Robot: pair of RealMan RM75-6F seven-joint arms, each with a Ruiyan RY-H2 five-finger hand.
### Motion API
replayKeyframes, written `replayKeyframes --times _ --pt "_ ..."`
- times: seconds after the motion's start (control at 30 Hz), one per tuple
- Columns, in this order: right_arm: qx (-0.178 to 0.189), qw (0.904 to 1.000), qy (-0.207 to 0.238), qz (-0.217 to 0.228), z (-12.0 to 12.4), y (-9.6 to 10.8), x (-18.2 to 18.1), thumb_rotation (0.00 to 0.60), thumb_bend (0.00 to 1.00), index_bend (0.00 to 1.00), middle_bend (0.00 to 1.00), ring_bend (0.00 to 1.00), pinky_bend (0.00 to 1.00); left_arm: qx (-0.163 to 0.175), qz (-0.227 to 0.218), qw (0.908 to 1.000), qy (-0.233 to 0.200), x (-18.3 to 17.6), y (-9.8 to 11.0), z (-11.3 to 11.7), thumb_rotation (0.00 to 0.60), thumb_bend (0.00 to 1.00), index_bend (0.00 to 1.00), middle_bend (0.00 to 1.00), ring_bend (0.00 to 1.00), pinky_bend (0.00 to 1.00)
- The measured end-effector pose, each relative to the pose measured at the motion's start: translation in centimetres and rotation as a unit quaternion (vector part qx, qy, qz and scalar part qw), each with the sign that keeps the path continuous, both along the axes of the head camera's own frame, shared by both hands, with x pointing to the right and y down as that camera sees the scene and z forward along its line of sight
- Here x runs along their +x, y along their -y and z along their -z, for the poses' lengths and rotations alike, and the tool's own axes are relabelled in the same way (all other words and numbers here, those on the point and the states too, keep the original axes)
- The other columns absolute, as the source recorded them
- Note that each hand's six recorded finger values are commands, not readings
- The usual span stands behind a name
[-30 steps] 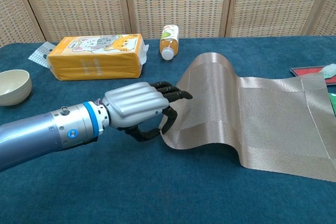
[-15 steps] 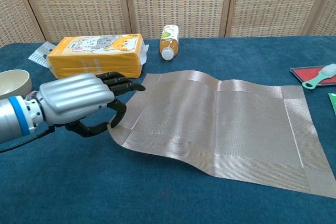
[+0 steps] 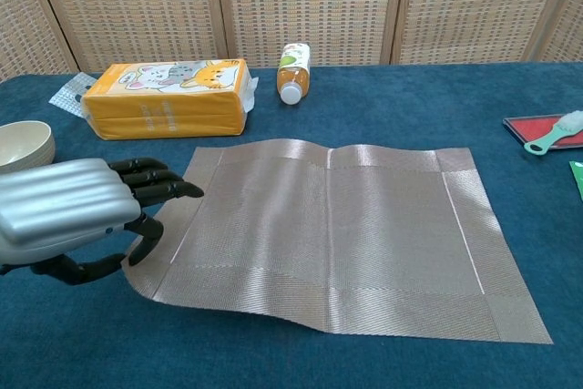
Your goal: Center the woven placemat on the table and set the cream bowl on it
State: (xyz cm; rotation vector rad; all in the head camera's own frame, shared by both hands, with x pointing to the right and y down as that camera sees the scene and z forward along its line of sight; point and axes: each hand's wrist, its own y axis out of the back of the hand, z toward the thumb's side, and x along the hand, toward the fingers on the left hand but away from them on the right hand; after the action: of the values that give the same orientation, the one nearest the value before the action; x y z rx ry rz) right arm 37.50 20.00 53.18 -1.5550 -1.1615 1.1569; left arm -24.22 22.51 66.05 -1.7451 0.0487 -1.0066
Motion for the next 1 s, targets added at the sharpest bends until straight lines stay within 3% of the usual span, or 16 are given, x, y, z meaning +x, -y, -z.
replayKeyframes --times 0.37,0.9,0.97,1.0 --pt "0.005 1.0 0.004 0.001 0.4 -0.1 -0.1 0.6 0.0 0.0 0.0 0.0 0.0 -0.016 -0.024 0.9979 0.059 -1.8 -3.3 1.5 0.6 0.56 0.79 0.0 0.0 0.0" --pt "0.011 0.9999 0.005 0.003 0.9 -0.2 -0.1 0.6 0.0 0.0 0.0 0.0 0.0 -0.021 -0.025 0.9942 0.102 -3.4 -4.4 1.9 0.6 0.56 0.79 0.0 0.0 0.0" --pt "0.011 0.9999 0.005 0.004 0.9 -0.3 -0.1 0.6 0.0 0.0 0.0 0.0 0.0 -0.022 -0.027 0.9939 0.105 -3.6 -4.4 1.9 0.6 0.51 0.73 0.0 0.0 0.0" --pt "0.011 0.9999 0.005 0.004 0.9 -0.3 -0.1 0.6 0.0 0.0 0.0 0.0 0.0 -0.023 -0.027 0.9938 0.106 -3.6 -4.4 1.9 0.6 0.43 0.66 0.0 0.0 0.0"
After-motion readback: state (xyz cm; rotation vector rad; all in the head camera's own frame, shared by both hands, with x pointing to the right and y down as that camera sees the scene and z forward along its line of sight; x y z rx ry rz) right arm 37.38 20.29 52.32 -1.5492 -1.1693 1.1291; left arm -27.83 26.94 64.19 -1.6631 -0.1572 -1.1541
